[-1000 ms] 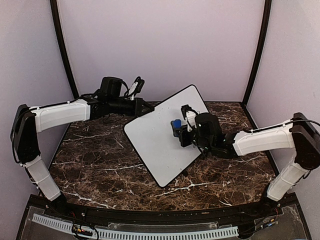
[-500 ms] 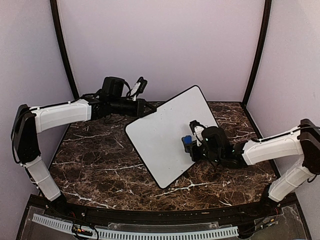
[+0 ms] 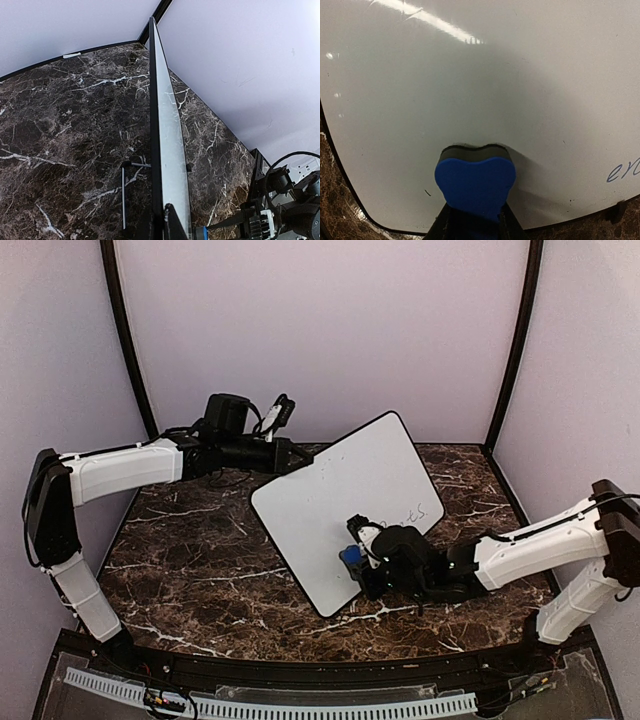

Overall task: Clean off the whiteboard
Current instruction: Erase the whiteboard at the center of the board.

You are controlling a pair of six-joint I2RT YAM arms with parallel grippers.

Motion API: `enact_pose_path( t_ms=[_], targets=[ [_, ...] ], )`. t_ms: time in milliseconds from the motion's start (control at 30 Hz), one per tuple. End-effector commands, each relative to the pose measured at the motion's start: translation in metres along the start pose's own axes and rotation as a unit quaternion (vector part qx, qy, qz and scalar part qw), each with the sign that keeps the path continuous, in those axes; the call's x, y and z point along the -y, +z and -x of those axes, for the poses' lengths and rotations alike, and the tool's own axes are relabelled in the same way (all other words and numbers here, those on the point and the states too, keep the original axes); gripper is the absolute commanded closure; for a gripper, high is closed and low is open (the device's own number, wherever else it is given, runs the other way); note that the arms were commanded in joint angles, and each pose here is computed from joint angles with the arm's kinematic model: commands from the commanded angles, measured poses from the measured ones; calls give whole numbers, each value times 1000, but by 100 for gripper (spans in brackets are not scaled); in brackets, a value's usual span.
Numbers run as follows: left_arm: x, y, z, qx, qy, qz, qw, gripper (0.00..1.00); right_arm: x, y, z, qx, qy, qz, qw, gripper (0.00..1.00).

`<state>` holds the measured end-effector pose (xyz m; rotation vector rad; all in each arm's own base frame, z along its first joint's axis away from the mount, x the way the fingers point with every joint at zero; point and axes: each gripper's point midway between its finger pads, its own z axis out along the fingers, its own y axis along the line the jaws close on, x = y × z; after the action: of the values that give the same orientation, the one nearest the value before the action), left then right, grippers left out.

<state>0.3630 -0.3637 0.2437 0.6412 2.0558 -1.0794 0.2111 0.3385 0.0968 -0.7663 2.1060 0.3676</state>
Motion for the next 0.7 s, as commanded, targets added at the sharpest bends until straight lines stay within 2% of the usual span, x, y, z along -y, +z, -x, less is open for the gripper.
enact_pose_path(
  t_ms=[0, 367, 667],
  targets=[
    [-2, 14, -58, -90, 11, -2, 996, 100, 14, 5, 1, -4, 12, -48, 999, 76],
    [0, 13, -55, -88, 14, -2, 996, 100, 70, 13, 1, -20, 69, -115, 991, 75],
    [4, 10, -51, -83, 16, -5, 996, 100, 118, 15, -15, -43, 120, -166, 978, 74]
  ],
)
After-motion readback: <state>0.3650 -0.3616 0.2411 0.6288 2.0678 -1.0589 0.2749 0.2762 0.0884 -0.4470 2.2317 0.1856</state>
